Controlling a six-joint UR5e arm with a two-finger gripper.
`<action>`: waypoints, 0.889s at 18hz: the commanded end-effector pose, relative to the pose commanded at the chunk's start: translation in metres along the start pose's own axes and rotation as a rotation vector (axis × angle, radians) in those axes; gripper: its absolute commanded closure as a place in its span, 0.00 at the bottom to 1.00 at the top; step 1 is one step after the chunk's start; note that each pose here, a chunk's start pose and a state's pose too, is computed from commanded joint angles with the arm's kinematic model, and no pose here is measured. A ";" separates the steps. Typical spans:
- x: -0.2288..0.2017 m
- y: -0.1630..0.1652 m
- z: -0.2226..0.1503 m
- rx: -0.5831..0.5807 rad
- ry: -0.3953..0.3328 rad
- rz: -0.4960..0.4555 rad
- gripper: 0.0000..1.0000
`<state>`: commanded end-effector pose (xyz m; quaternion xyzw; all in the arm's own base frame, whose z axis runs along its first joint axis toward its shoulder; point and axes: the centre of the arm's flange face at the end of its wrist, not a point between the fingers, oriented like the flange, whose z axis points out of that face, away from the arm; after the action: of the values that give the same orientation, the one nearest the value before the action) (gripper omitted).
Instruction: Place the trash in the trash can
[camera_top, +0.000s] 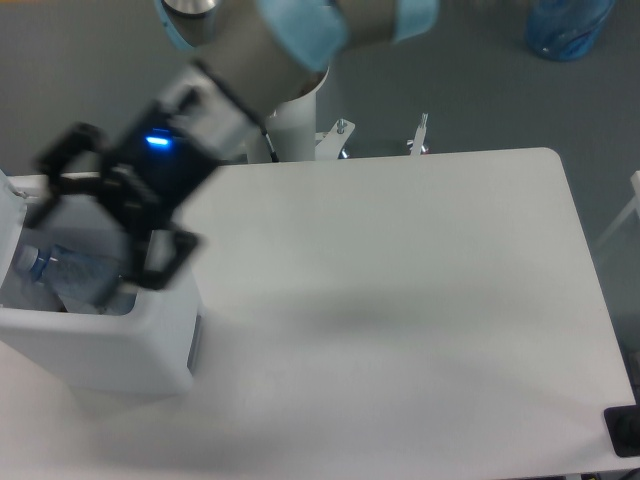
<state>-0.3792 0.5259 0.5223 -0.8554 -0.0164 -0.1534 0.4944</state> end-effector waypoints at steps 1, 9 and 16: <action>-0.019 0.012 -0.008 -0.023 -0.050 -0.020 0.00; -0.132 0.114 -0.037 -0.421 -0.395 0.076 0.00; -0.165 0.153 -0.052 -0.785 -0.594 0.103 0.00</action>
<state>-0.5215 0.4241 0.3716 -0.9835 -0.0553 0.1273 0.1160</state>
